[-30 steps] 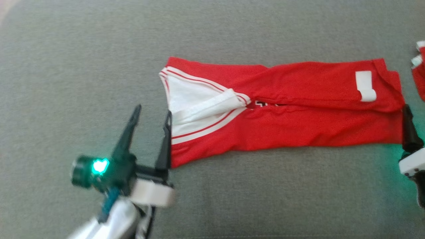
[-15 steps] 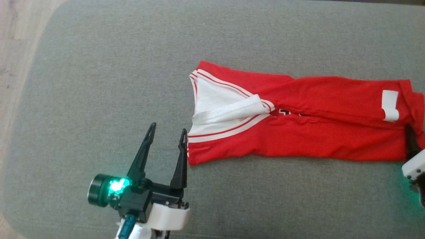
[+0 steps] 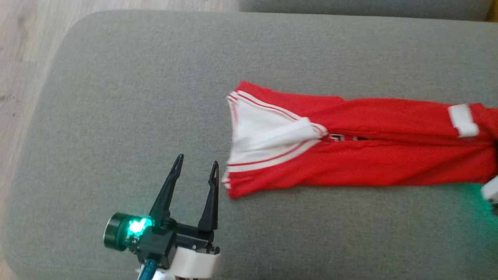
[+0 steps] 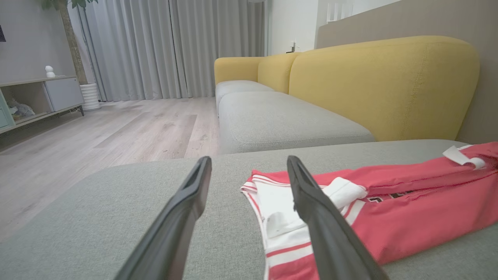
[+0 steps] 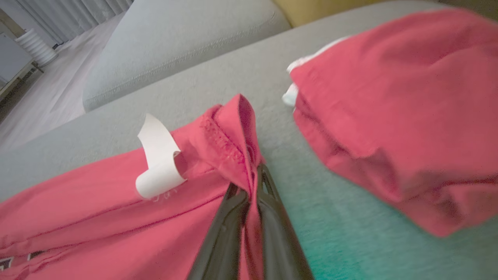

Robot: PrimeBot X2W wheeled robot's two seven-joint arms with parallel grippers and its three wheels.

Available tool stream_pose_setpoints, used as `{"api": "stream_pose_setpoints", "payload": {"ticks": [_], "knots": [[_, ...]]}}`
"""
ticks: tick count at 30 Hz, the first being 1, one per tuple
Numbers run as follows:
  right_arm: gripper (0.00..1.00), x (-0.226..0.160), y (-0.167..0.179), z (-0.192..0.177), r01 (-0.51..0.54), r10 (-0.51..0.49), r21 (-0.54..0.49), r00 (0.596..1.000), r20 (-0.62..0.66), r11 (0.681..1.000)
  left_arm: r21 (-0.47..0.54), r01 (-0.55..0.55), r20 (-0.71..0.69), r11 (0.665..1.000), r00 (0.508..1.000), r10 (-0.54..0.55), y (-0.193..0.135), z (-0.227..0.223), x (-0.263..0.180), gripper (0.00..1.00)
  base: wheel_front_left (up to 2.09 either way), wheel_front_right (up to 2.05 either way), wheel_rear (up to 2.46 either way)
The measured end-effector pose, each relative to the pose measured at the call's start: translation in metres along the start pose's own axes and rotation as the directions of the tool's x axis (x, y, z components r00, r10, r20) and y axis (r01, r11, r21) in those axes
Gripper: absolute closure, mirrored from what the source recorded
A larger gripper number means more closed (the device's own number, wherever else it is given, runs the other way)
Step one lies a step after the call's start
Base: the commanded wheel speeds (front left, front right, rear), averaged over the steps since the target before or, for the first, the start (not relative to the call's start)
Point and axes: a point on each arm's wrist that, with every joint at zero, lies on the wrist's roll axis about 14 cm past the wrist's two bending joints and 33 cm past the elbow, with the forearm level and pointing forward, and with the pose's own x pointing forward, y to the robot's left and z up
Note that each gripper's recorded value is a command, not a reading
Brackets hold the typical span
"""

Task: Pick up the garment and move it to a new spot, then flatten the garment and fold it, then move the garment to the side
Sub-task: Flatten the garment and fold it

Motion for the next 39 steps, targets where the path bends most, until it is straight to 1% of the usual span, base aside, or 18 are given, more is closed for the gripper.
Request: {"api": "stream_pose_setpoints", "payload": {"ticks": [4,7,9,10,13,15,17,19,20,23,27,30,32,36,37,38,39], "knots": [[1.0,-0.011,-0.022,0.038,0.032,-0.029,-0.037,0.996,0.081,0.999,-0.002,0.014,0.009,1.0,1.0,-0.014,-0.004,0.002,-0.002,0.0,0.0,0.0,0.0],[1.0,-0.021,-0.023,0.061,0.023,-0.014,-0.071,0.992,0.123,0.997,0.0,0.019,0.014,1.0,1.0,-0.019,-0.005,0.003,-0.004,0.0,0.0,0.0,0.0],[1.0,-0.026,-0.009,0.07,-0.021,0.031,-0.071,0.989,0.143,0.997,-0.003,0.024,0.012,1.0,1.0,-0.024,-0.006,0.003,-0.007,0.0,0.0,0.0,0.0],[1.0,-0.026,-0.009,0.07,-0.021,0.031,-0.071,0.989,0.143,0.997,-0.003,0.024,0.012,1.0,1.0,-0.024,-0.006,0.003,-0.007,0.0,0.0,0.0,0.0],[1.0,-0.034,0.029,0.083,-0.123,0.134,-0.072,0.974,0.18,0.99,-0.006,0.05,0.02,0.999,0.999,-0.05,-0.015,0.005,-0.011,0.0,0.0,0.0,0.0],[1.0,-0.041,0.061,0.089,-0.206,0.217,-0.073,0.955,0.201,0.976,-0.004,0.062,0.032,0.998,0.998,-0.061,-0.019,0.008,-0.012,0.0,0.0,0.0,0.0],[1.0,-0.048,0.093,0.09,-0.287,0.297,-0.075,0.932,0.207,0.955,-0.007,0.071,0.043,0.997,0.997,-0.07,-0.023,0.012,-0.013,0.0,0.0,0.0,0.0],[1.0,-0.053,0.126,0.087,-0.369,0.375,-0.067,0.906,0.196,0.927,-0.008,0.068,0.048,0.998,0.997,-0.068,-0.022,0.013,-0.015,0.0,0.0,0.0,0.0],[1.0,-0.057,0.156,0.081,-0.437,0.442,-0.066,0.879,0.179,0.897,-0.011,0.062,0.05,0.998,0.997,-0.061,-0.021,0.014,-0.018,0.0,0.0,0.0,0.0],[1.0,-0.061,0.196,0.068,-0.52,0.523,-0.059,0.839,0.149,0.852,-0.013,0.031,0.042,0.999,0.999,-0.031,-0.014,0.012,-0.023,0.0,0.0,0.0,0.0],[1.0,-0.068,0.249,0.054,-0.62,0.622,-0.05,0.776,0.104,0.783,-0.015,0.008,0.042,1.0,0.999,-0.007,-0.007,0.012,-0.028,0.0,0.0,0.0,0.0],[1.0,-0.071,0.281,0.042,-0.671,0.674,-0.059,0.736,0.063,0.739,-0.018,-0.005,0.043,1.0,0.999,0.006,-0.004,0.012,-0.032,0.0,0.0,0.0,0.0],[1.0,-0.073,0.298,0.027,-0.694,0.697,-0.069,0.717,0.016,0.716,-0.022,-0.023,0.04,0.999,0.999,0.024,-0.001,0.012,-0.034,0.0,0.0,0.0,0.0],[1.0,-0.074,0.316,-0.009,-0.718,0.712,-0.083,0.696,-0.09,0.691,-0.015,-0.047,0.03,0.999,0.998,0.048,0.007,0.009,-0.039,0.0,0.0,0.0,0.0],[0.86,-0.074,0.319,-0.017,-0.722,0.714,-0.081,0.691,-0.113,0.687,-0.017,-0.052,0.026,0.999,0.998,0.052,0.008,0.008,-0.04,0.0,0.0,0.0,0.0],[0.0,-0.074,0.321,-0.024,-0.726,0.714,-0.081,0.687,-0.134,0.683,-0.019,-0.058,0.024,0.998,0.998,0.059,0.009,0.007,-0.041,0.0,0.0,0.0,0.0],[0.0,-0.074,0.323,-0.03,-0.729,0.715,-0.083,0.683,-0.15,0.679,-0.022,-0.064,0.021,0.998,0.998,0.064,0.01,0.006,-0.041,0.0,0.0,0.0,0.0]]}}
